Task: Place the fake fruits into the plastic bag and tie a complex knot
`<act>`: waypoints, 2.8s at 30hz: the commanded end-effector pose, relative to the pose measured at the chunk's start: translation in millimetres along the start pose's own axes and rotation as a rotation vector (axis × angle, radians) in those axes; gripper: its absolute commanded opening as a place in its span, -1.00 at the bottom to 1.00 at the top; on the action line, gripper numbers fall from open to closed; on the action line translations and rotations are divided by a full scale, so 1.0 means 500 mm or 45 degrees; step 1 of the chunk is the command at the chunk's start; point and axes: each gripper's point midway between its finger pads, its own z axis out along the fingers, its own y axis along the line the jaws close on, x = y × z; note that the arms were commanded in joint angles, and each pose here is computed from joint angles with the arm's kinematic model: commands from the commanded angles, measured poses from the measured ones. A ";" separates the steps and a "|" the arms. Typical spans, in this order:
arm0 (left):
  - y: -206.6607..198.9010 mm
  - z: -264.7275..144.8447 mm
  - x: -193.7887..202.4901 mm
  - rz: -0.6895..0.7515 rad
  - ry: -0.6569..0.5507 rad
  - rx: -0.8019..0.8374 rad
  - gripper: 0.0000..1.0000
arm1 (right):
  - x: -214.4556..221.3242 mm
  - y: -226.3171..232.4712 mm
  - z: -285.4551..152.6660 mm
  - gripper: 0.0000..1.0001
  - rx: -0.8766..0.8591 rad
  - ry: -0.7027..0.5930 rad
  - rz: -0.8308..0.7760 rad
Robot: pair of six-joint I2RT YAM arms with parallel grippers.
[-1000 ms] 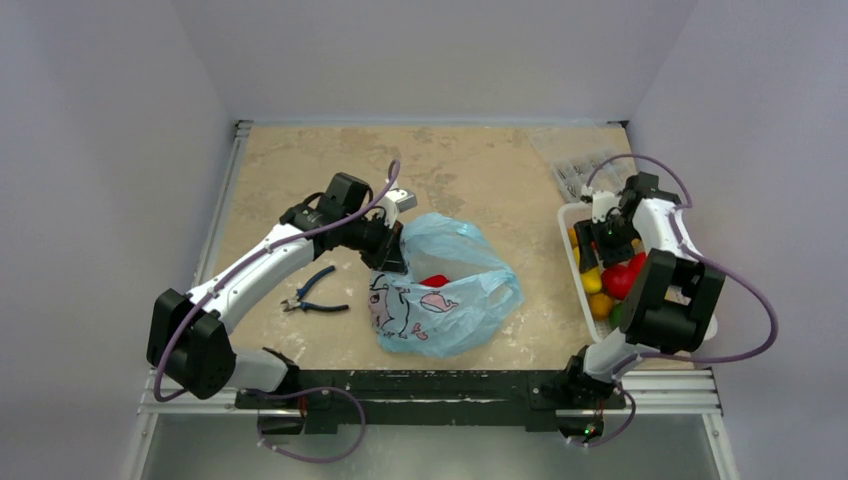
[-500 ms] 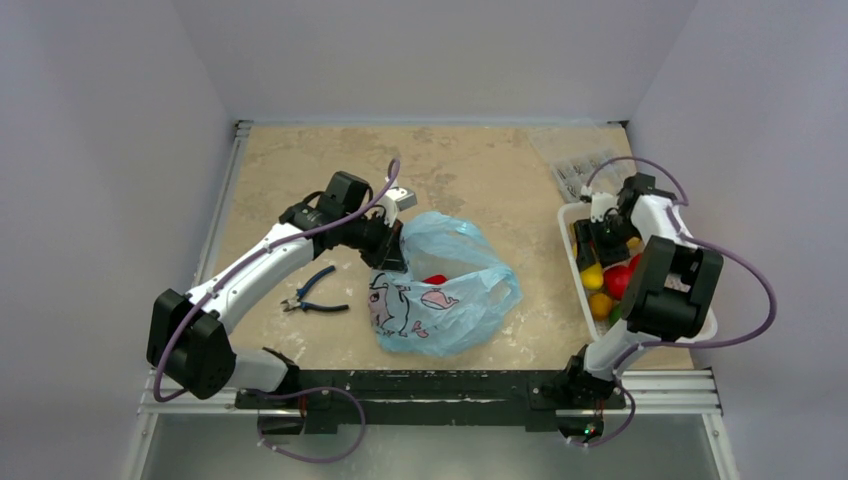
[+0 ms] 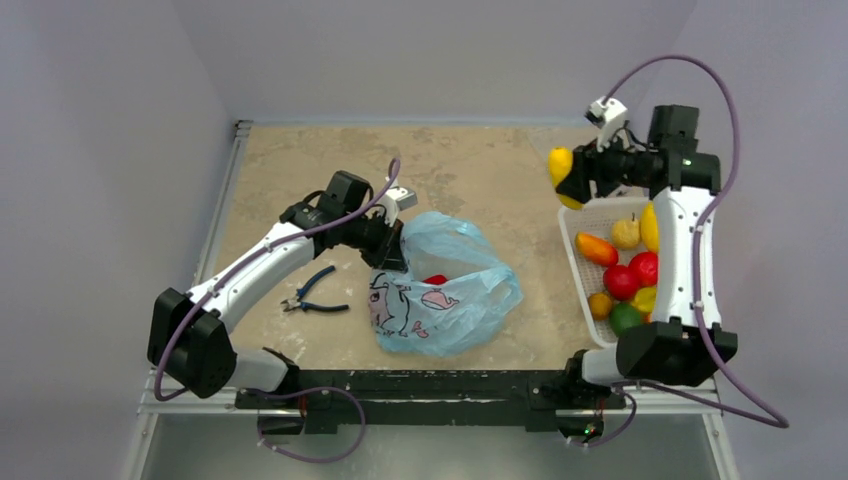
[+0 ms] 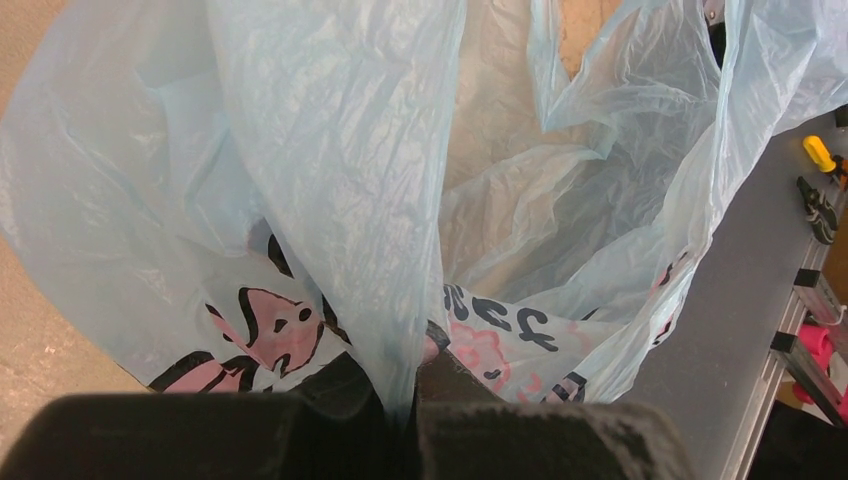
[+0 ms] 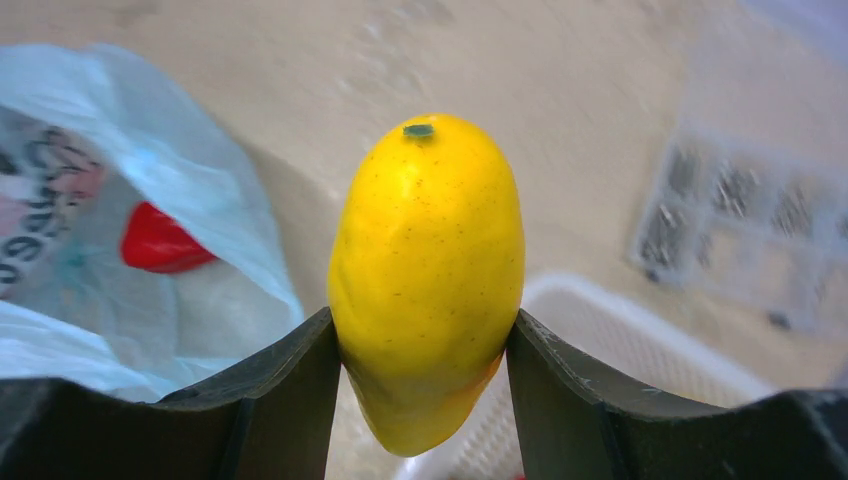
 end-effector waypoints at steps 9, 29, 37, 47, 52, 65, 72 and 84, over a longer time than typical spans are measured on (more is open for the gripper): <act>-0.043 -0.014 -0.050 0.005 -0.055 0.123 -1.00 | -0.092 0.412 0.074 -0.83 -0.673 -0.340 -0.492; -0.036 0.008 -0.076 -0.029 -0.104 0.144 -1.00 | 0.205 0.495 0.262 -0.85 -0.789 0.077 -0.783; -0.023 0.027 -0.056 -0.081 -0.078 0.151 -1.00 | 0.192 0.481 0.322 -0.10 -0.622 -0.077 -0.822; -0.020 0.024 -0.060 -0.047 -0.079 0.138 -1.00 | 0.085 0.490 0.199 0.73 -0.568 -0.235 -0.815; -0.023 0.022 -0.063 -0.042 -0.076 0.144 -1.00 | -0.017 0.420 0.112 0.75 -0.444 -0.311 -0.638; -0.012 0.023 -0.079 -0.026 -0.076 0.107 -1.00 | 0.158 0.006 -0.001 0.68 0.168 0.222 -0.163; -0.009 0.029 -0.082 -0.037 -0.084 0.108 -1.00 | 0.376 -0.128 -0.059 0.74 0.475 0.718 -0.024; -0.011 0.030 -0.096 -0.030 -0.089 0.119 -1.00 | 0.506 -0.173 -0.003 0.77 0.567 0.937 0.084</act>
